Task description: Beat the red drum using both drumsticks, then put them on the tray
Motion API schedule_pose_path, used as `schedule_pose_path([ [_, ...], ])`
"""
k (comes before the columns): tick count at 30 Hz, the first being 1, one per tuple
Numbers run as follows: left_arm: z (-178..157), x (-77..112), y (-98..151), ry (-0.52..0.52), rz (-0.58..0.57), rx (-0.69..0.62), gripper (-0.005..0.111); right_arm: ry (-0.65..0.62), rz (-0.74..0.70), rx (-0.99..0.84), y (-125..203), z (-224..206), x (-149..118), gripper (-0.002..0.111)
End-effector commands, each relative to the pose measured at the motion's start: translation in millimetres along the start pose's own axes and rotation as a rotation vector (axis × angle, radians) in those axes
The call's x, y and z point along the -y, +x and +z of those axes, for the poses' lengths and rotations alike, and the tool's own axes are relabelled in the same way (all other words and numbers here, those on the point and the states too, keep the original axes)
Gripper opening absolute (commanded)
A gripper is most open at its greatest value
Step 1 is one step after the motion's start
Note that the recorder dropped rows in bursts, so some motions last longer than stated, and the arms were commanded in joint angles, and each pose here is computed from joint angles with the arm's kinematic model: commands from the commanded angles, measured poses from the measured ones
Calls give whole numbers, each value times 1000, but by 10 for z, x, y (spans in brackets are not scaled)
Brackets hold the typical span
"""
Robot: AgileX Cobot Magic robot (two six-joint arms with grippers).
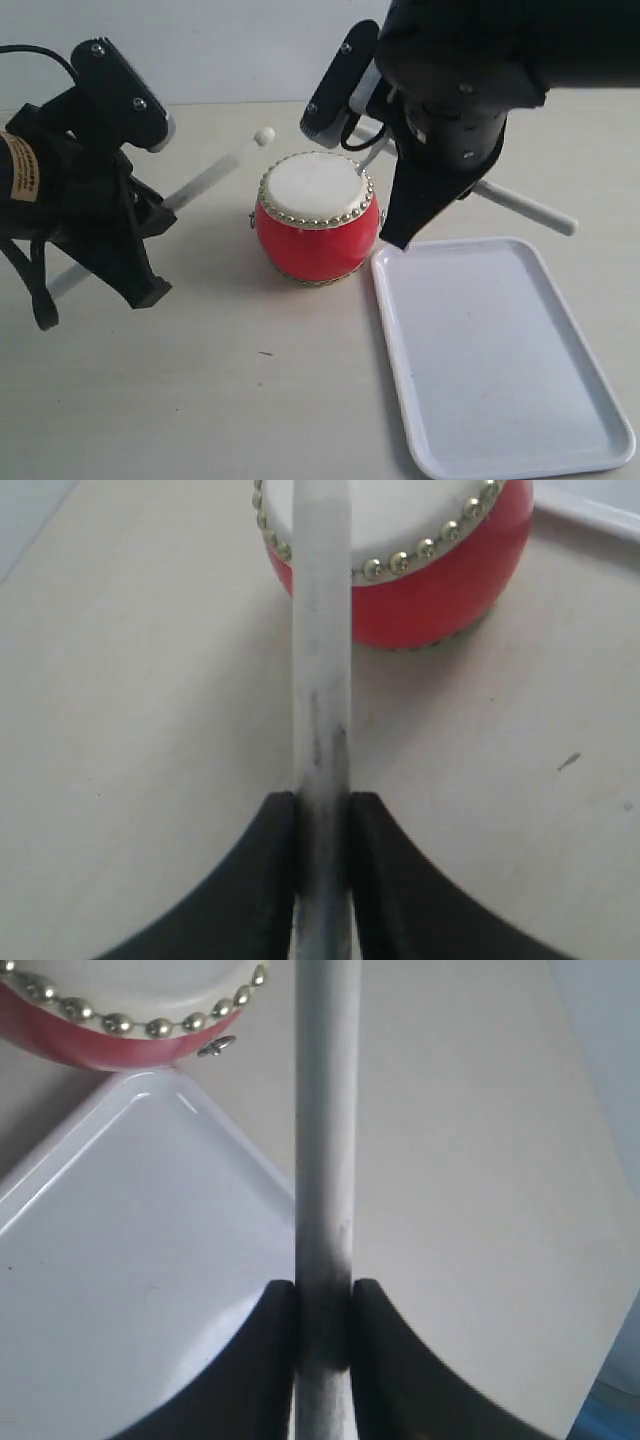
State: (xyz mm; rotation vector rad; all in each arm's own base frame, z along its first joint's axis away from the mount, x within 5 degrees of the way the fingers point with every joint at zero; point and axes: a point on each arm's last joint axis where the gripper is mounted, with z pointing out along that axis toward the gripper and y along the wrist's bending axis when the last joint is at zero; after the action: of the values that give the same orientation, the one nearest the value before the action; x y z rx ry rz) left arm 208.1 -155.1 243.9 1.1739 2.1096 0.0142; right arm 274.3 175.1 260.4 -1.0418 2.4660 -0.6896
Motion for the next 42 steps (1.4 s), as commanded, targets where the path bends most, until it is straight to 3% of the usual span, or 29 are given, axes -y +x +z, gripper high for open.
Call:
schedule_pose_path([
  [1, 26, -62, -122, -17, 27, -41, 0, 4, 5, 55, 43, 145, -96, 0],
  [3, -15, -166, -243, -50, 42, -97, 0, 25, -2, 50, 69, 177, -100, 0],
  [5, 9, -217, -288, -68, -24, -170, 0, 45, -10, 56, 65, 178, -85, 0],
  [8, 257, -119, -247, -48, -82, -263, 0, 63, 31, 67, 56, 177, -67, 0],
  [10, 381, 3, -257, -38, -45, -291, 0, 63, 32, 67, 56, 177, -67, 0],
  [15, 388, 138, -380, -62, 65, -269, 0, 63, 31, 65, 60, 181, -70, 0],
  [20, 291, 121, -561, -95, 123, -249, 0, 101, -56, 71, 50, 187, -45, 0],
  [26, 261, 73, -617, -96, 294, -311, 0, 122, -166, 68, 47, 185, -30, 0],
  [35, 359, 101, -645, -88, 303, -292, 0, 120, -160, 67, 48, 185, -31, 0],
  [42, 323, 68, -756, -109, 225, -239, 0, 119, -127, 74, 44, 185, -31, 0],
])
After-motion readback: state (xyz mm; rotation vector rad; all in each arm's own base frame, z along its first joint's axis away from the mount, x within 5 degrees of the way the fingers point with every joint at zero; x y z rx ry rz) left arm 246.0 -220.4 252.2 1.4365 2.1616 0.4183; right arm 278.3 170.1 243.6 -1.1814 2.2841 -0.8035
